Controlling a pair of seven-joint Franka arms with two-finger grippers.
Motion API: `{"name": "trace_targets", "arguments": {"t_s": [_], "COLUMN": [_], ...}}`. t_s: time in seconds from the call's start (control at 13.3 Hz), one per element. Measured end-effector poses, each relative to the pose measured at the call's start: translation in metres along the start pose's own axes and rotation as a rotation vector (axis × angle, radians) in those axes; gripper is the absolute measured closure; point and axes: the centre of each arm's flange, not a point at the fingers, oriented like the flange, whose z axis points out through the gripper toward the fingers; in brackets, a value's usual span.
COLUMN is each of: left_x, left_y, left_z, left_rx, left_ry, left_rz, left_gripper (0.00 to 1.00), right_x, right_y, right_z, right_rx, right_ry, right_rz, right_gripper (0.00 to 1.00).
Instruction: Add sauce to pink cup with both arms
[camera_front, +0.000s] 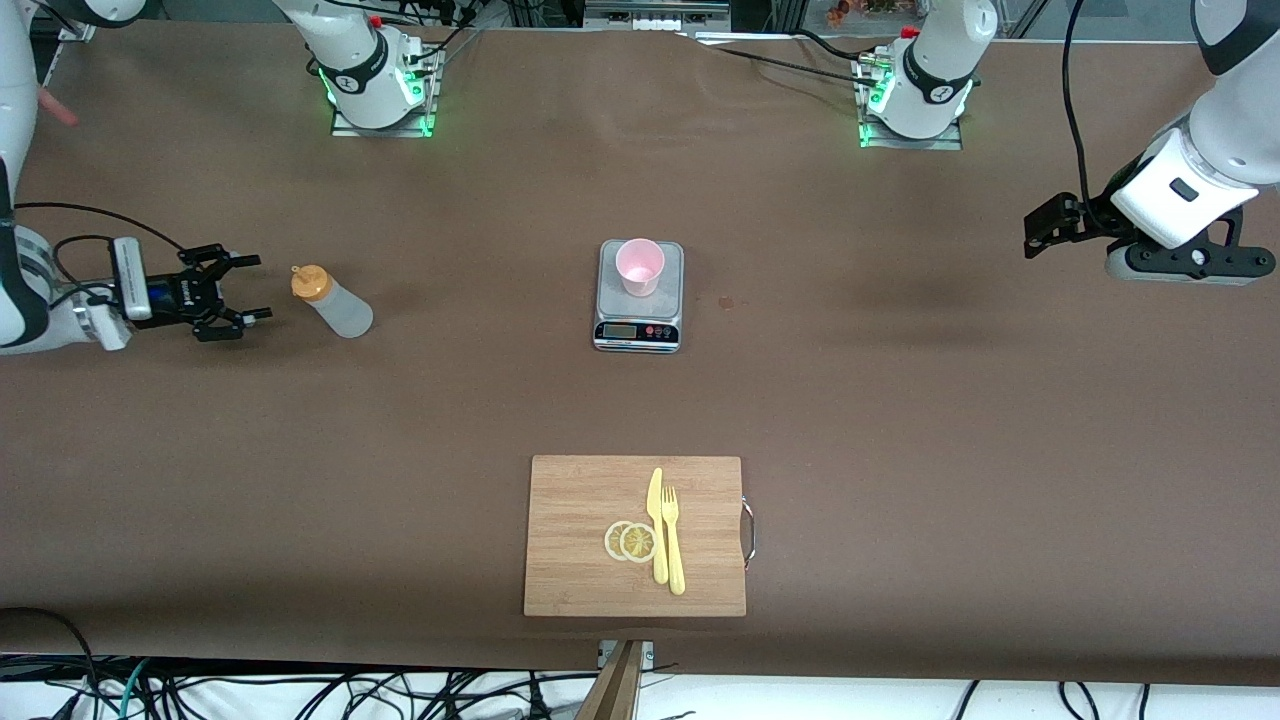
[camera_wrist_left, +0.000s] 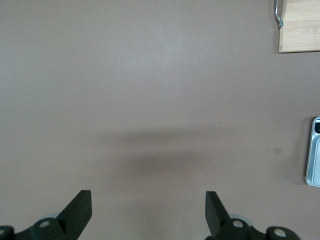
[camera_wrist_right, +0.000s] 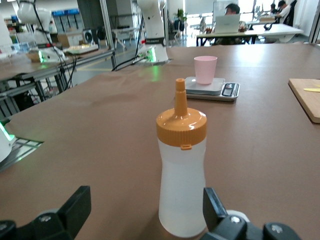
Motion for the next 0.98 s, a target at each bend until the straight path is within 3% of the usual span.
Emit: {"name": "trace_targets", "arguments": {"t_s": [0.45,0.98], "left_x": [0.0,0.0], "left_y": [-0.001,0.0], "left_z": [0.0,0.0], "left_rx": [0.0,0.0], "left_ry": [0.0,0.0], "left_rz": [-0.001,0.0], "left_gripper": [0.0,0.0], "right_x": [0.118,0.252], "right_y": [0.006,0.014], "right_z": [-0.068,-0.088], "right_rx": [-0.021,-0.091], "right_ry": [-0.245,-0.534], "right_rz": [0.048,0.179], "right_gripper": [0.0,0.0]}}
